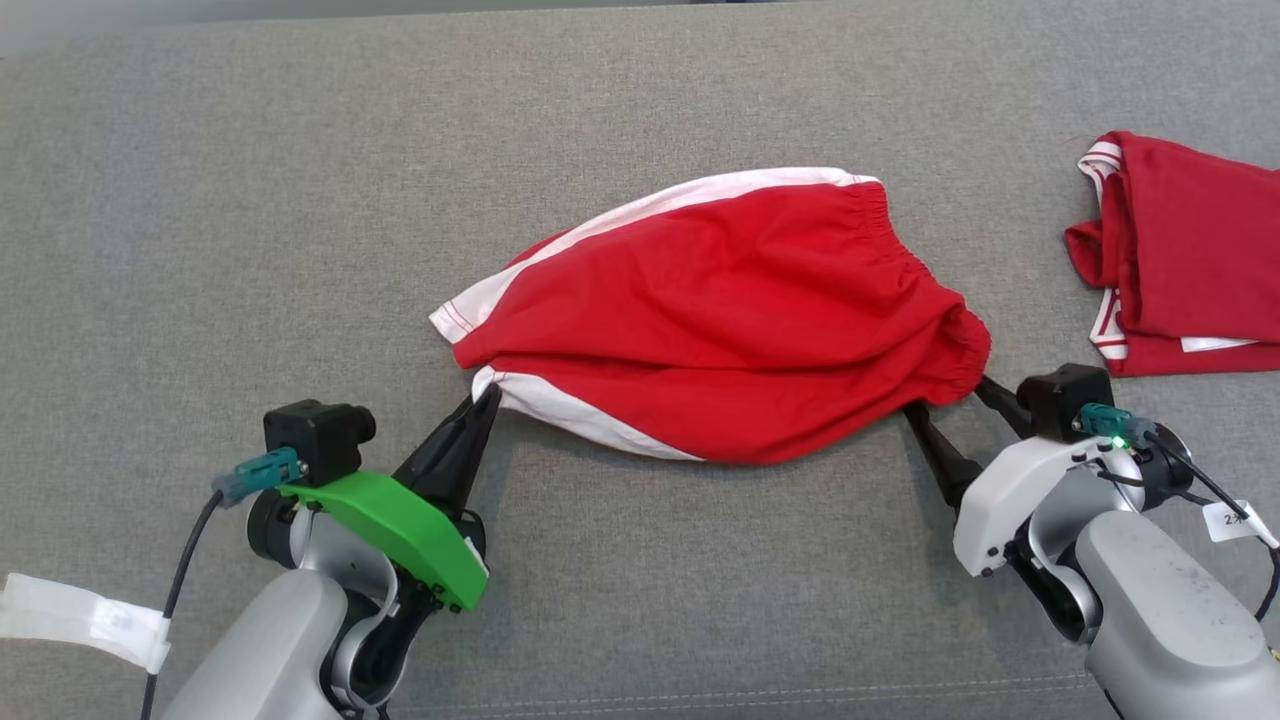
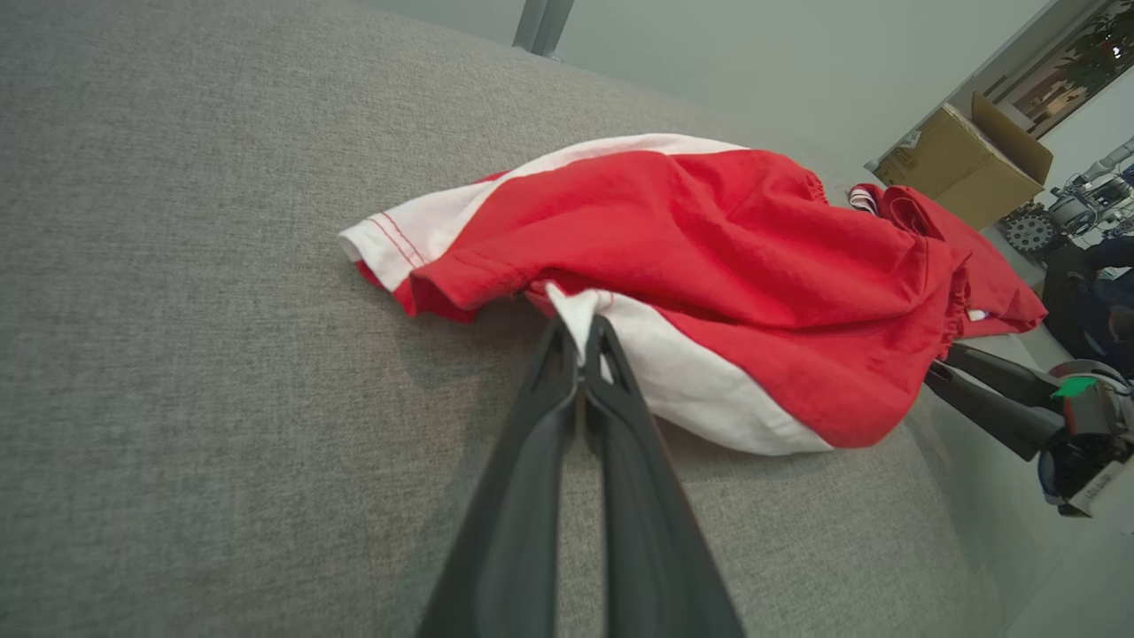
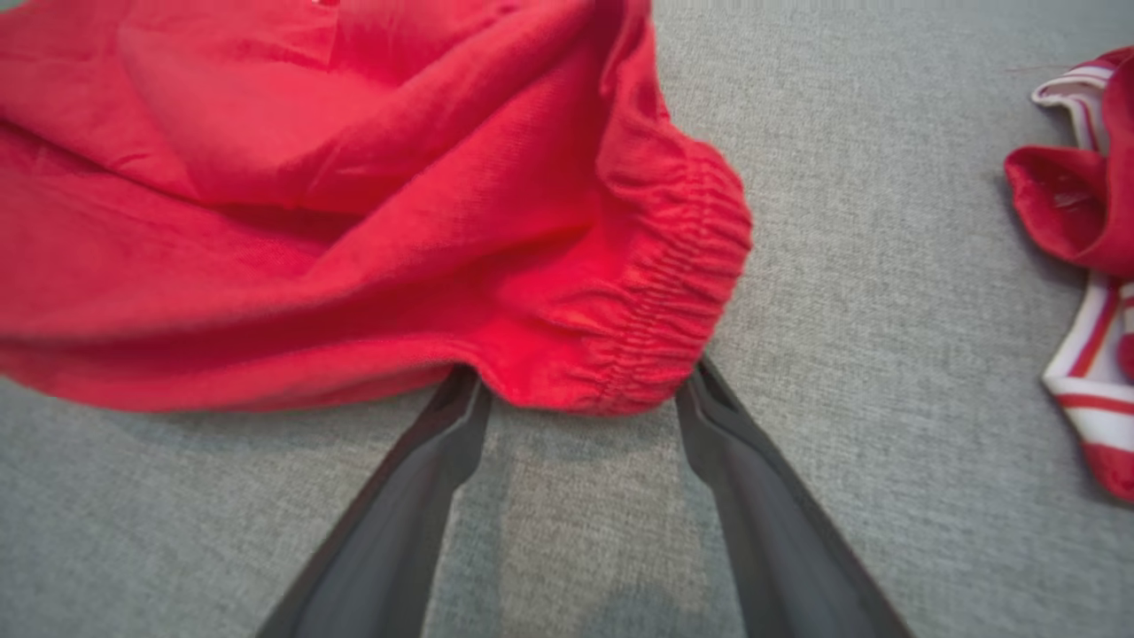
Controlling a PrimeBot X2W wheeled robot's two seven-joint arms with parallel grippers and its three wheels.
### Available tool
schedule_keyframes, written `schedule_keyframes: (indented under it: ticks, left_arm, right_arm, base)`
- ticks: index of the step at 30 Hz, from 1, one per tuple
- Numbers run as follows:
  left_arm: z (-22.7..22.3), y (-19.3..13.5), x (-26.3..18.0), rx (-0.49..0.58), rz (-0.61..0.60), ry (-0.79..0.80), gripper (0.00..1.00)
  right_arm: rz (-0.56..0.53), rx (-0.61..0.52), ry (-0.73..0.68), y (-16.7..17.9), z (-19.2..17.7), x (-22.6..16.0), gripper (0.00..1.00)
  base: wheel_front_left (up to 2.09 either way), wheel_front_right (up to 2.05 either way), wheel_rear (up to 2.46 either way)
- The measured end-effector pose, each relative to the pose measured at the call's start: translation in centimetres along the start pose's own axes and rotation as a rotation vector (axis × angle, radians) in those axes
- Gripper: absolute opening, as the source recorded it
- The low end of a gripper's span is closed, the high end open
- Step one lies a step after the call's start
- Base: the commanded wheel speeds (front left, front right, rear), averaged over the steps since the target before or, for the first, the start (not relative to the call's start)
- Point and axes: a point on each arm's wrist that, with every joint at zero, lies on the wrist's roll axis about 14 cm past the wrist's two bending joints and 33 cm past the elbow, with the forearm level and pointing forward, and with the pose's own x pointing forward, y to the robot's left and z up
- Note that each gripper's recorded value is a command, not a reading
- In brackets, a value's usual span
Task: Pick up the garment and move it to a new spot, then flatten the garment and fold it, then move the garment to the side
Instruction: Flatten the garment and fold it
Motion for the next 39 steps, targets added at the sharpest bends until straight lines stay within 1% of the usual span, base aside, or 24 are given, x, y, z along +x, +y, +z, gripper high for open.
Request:
schedule_keyframes:
  ticks: [9, 12, 13, 15, 17, 22, 26, 30, 33, 34, 35, 39]
  left_arm:
    - [-1.1, 0.1, -0.5, -0.007, 0.007, 0.031, 0.00]
    - [-1.2, 0.2, -0.5, -0.007, 0.010, 0.034, 0.00]
    - [-1.2, 0.2, -0.5, -0.007, 0.011, 0.034, 0.00]
    - [-1.2, 0.2, -0.6, -0.007, 0.011, 0.034, 0.00]
    - [-1.3, 0.2, -0.6, -0.007, 0.012, 0.035, 0.00]
    - [-1.2, 0.3, -0.6, -0.007, 0.012, 0.033, 0.00]
    - [0.1, 0.4, -0.5, -0.008, 0.015, -0.019, 0.00]
    - [1.2, 0.2, -0.5, -0.006, 0.009, -0.058, 0.00]
    - [2.9, 0.2, -0.5, -0.001, 0.008, -0.119, 0.00]
    - [3.5, 0.0, -0.4, 0.002, 0.001, -0.139, 0.00]
    - [4.1, -0.3, -0.4, 0.005, -0.008, -0.155, 0.00]
    - [5.1, -1.0, -0.3, 0.011, -0.031, -0.185, 0.00]
  right_arm:
    - [0.025, -0.017, -0.084, 0.4, 2.1, 0.8, 1.00]
    - [0.047, -0.011, -0.083, 1.1, 2.1, 0.9, 1.00]
    - [0.060, -0.007, -0.081, 1.5, 2.0, 0.9, 0.58]
    - [0.080, 0.003, -0.077, 2.2, 1.8, 1.0, 0.00]
    - [0.089, 0.004, -0.075, 2.5, 1.8, 1.0, 0.00]
    - [0.074, 0.011, -0.095, 1.7, 2.1, 0.8, 0.00]
    - [0.056, 0.049, -0.122, 0.7, 2.9, 0.6, 0.00]
    - [0.060, 0.088, -0.135, 0.6, 3.5, 0.4, 0.00]
    - [0.064, 0.142, -0.145, 0.5, 4.3, 0.2, 0.00]
    - [0.061, 0.183, -0.142, 0.4, 4.5, 0.2, 0.00]
    - [0.060, 0.229, -0.128, 0.4, 4.5, 0.1, 0.00]
    - [0.077, 0.336, -0.052, 0.6, 3.7, -0.3, 0.00]
  base:
    - [0.00, 0.00, 0.00]
    - [0.00, 0.00, 0.00]
    - [0.00, 0.00, 0.00]
    - [0.00, 0.00, 0.00]
    - [0.00, 0.00, 0.00]
    - [0.00, 0.00, 0.00]
    - [0.00, 0.00, 0.00]
    - [0.00, 0.00, 0.00]
    - [0.00, 0.00, 0.00]
    - [0.00, 0.00, 0.00]
    - [0.00, 0.00, 0.00]
    - [0.00, 0.00, 0.00]
